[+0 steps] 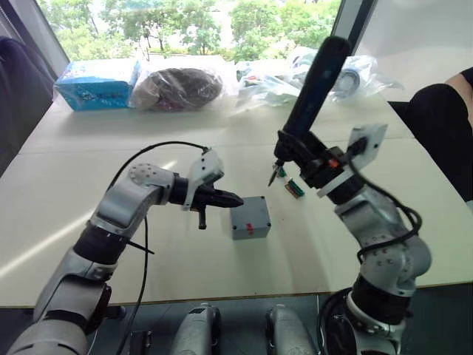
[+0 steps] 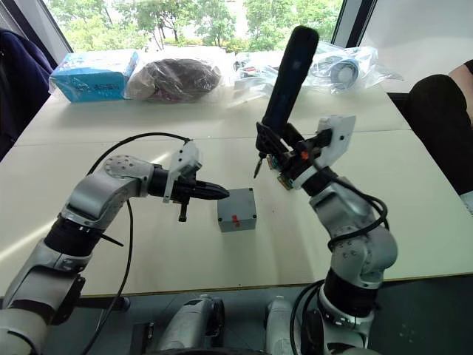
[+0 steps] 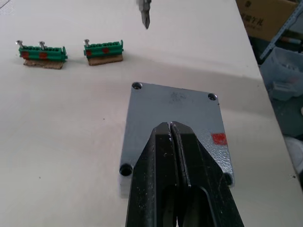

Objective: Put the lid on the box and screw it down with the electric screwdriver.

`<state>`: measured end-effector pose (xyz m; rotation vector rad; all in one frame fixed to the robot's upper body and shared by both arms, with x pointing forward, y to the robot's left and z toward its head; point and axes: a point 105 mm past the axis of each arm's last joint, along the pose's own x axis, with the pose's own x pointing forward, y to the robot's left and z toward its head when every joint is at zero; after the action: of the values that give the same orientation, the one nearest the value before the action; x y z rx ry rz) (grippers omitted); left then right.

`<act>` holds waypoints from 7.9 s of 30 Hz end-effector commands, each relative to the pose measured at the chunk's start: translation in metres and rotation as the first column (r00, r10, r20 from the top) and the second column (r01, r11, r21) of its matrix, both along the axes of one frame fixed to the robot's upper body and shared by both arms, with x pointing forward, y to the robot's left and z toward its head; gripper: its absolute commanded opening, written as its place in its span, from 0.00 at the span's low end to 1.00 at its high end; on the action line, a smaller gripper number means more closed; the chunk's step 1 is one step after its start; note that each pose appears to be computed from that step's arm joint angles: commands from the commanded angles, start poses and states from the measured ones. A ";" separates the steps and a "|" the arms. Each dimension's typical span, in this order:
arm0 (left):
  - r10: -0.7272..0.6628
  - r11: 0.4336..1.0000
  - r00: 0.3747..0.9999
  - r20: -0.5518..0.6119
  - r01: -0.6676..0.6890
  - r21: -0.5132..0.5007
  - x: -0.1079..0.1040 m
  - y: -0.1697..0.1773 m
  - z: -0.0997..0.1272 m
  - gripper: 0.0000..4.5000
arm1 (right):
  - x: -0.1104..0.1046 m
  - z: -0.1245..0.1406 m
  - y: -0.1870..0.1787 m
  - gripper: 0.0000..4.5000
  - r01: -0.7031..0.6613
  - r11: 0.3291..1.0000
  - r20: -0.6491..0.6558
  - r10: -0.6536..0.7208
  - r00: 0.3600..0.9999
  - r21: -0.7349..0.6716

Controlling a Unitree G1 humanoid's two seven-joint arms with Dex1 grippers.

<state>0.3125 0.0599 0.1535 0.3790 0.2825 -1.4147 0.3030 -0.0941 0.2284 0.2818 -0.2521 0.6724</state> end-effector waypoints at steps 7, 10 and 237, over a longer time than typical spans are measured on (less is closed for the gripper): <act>0.002 0.995 0.997 0.075 -0.009 0.096 0.008 -0.005 -0.018 0.00 | -0.006 0.000 0.011 0.39 0.058 0.996 0.146 -0.048 0.988 -0.063; 0.004 0.996 0.998 0.070 -0.010 0.085 0.007 -0.006 -0.017 0.00 | -0.006 -0.005 0.010 0.39 0.077 0.993 0.154 -0.062 0.986 -0.092; 0.186 0.982 0.982 0.033 -0.185 -0.038 0.004 0.015 -0.037 0.00 | -0.039 -0.114 -0.005 1.00 -0.470 0.537 -0.371 0.289 0.883 -0.701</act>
<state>0.3127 0.0774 0.1018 0.3261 0.3230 -1.2235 0.2692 -0.1089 0.1018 -0.4700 0.4086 1.1026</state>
